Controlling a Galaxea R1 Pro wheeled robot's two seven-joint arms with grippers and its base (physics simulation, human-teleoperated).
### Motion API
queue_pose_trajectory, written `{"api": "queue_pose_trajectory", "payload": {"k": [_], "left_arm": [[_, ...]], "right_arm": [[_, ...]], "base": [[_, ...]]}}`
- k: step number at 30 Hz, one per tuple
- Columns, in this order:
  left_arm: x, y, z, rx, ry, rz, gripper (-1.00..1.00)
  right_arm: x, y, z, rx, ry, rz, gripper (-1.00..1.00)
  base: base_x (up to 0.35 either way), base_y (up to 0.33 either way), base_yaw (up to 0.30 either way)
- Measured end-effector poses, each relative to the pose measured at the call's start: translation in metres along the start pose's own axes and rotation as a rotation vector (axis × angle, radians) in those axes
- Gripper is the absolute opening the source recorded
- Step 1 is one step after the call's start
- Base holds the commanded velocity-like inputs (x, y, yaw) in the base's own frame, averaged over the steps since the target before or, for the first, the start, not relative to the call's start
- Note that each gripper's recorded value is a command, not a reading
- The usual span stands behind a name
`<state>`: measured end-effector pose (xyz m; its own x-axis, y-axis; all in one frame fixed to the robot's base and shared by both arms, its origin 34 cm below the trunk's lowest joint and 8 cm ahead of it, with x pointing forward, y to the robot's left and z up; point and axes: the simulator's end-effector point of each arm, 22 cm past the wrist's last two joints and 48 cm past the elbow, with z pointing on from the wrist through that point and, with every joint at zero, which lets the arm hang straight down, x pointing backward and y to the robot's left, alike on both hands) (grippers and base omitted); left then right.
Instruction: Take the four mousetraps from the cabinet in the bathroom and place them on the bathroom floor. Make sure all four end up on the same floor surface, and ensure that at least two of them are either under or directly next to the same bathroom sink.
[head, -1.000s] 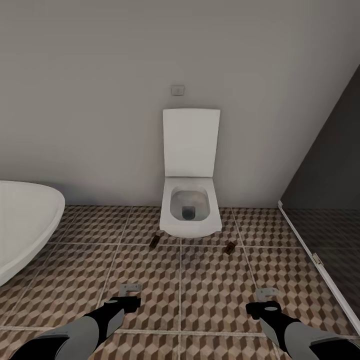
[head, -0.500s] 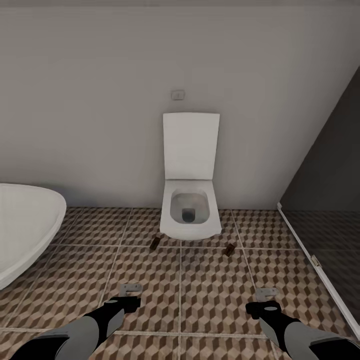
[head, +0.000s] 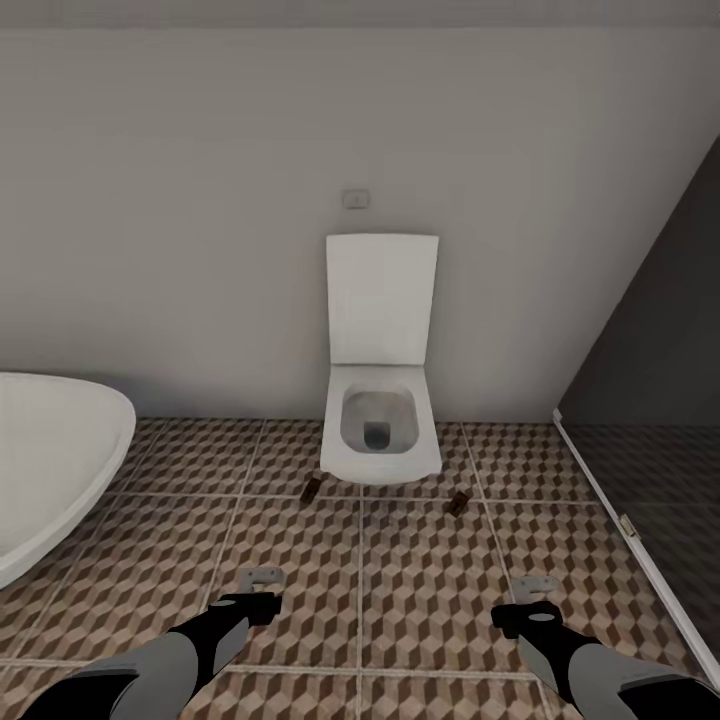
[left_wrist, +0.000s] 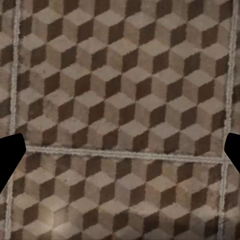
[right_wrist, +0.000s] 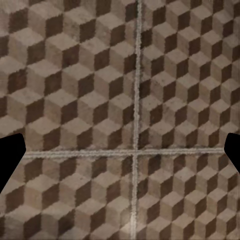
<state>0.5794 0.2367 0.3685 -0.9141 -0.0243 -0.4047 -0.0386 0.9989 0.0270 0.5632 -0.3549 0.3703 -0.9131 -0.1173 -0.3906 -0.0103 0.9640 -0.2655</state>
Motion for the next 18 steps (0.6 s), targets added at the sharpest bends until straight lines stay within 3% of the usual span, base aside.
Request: {"api": "queue_pose_trajectory", "payload": {"k": [6, 18], "left_arm": [[0.0, 0.0, 0.0, 0.0, 0.0, 0.0, 1.0], [-0.012, 0.0, -0.02, 0.0, 0.002, 0.0, 1.0]], "right_arm": [[0.0, 0.0, 0.0, 0.0, 0.0, 0.0, 1.0], [-0.012, -0.006, -0.02, -0.001, 0.0, 0.0, 1.0]], "base": [[0.0, 0.0, 0.0], [0.0, 0.0, 0.0]]}}
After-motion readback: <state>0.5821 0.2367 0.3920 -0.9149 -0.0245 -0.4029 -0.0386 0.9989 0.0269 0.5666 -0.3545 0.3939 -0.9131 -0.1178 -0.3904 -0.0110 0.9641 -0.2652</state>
